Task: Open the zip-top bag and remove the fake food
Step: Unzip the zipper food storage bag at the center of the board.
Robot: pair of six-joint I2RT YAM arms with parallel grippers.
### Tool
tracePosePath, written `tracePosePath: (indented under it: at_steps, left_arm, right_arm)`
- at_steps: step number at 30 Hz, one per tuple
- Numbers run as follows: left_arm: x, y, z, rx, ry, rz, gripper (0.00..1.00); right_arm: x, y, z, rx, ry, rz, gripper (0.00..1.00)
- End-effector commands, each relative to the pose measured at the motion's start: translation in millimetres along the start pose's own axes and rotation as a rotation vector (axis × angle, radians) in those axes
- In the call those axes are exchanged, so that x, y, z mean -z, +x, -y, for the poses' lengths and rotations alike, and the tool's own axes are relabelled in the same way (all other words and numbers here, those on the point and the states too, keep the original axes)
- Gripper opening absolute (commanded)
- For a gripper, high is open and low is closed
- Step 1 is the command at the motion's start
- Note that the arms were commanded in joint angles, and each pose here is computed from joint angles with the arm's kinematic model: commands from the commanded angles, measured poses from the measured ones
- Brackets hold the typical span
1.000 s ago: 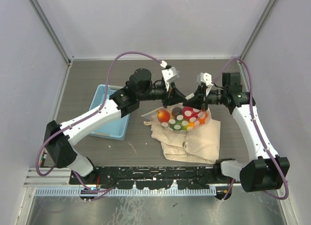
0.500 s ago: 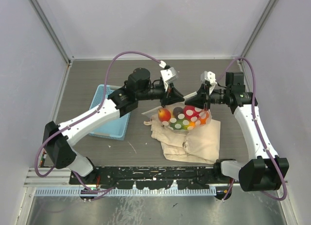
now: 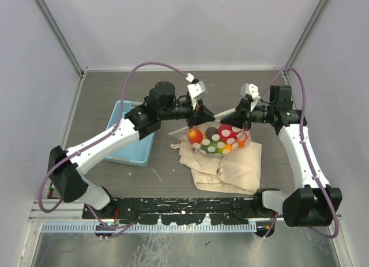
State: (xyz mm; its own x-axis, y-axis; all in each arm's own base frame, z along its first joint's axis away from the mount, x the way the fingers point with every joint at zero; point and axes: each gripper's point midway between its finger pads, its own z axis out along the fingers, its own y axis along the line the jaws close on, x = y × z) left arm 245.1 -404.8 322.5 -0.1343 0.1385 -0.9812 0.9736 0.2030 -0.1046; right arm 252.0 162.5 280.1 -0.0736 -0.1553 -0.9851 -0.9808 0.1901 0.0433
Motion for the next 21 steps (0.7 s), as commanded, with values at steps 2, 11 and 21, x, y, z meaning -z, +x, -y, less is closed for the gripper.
tracePosePath:
  at_steps: [2,11,21]
  left_arm:
    - [19.4,-21.5,0.3,-0.051,-0.026,0.05,0.0]
    - [24.6,-16.2,-2.8,-0.05,-0.039,0.043,0.0]
    - [29.6,-9.0,-4.9,-0.046,-0.048,0.029,0.0]
  right_arm:
    - [6.0,-14.7,-0.1,0.053,0.003,0.038,0.01]
    - [9.9,-14.2,3.1,0.046,0.016,0.042,0.01]
    - [11.9,-13.5,4.7,0.042,0.024,0.044,0.01]
